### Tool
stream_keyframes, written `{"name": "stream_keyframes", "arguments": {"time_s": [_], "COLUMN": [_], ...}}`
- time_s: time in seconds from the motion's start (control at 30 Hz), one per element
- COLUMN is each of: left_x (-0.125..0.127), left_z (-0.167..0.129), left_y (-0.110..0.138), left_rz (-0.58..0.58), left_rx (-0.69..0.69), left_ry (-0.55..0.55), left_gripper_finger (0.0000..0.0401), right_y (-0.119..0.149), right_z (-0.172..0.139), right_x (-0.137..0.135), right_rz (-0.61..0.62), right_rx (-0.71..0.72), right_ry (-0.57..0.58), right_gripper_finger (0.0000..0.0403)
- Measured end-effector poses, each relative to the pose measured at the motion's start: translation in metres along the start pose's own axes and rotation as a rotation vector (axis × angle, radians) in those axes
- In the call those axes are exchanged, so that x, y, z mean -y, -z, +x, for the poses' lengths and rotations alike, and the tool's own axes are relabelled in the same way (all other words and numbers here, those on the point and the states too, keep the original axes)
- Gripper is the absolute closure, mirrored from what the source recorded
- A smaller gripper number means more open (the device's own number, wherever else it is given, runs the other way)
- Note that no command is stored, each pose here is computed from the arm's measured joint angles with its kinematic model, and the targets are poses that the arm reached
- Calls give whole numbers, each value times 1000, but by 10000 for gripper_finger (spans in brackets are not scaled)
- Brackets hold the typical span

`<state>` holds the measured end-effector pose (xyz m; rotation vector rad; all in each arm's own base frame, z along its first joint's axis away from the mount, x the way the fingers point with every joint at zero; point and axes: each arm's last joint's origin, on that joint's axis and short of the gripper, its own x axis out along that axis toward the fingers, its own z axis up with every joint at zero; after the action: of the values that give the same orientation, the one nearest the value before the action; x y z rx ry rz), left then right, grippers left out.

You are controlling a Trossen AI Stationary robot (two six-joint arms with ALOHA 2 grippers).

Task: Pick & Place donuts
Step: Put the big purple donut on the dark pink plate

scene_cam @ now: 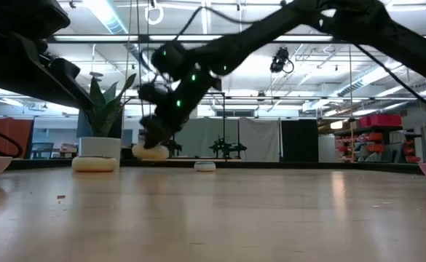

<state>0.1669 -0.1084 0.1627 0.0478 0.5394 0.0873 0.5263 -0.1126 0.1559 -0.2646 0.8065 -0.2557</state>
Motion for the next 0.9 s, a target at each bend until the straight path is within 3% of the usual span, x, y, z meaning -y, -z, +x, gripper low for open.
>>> {"name": "stream_keyframes", "arguments": {"time_s": [0.13,0.4,0.67,0.9], "left_x": [2,7,9,6], "left_z": [-2,-7,-9,-9], "left_y": [1,5,5,4], "left_rz": [-8,21,35,40], "left_rx": [0,1,30,68], "left_ry": [9,13,-31,-116], "left_gripper_finger": [202,202,202,202], "right_y": [-16,-23,26,79], "right_z": [-29,-105,-210,-300], "right_x": [-7,-41,-118,-193], "right_rz": [-45,-120,-93,153], "right_rx": [-22,-231,-375,-391], "right_ry": [14,69,120,16], "right_gripper_finger": [381,381,381,382]}}
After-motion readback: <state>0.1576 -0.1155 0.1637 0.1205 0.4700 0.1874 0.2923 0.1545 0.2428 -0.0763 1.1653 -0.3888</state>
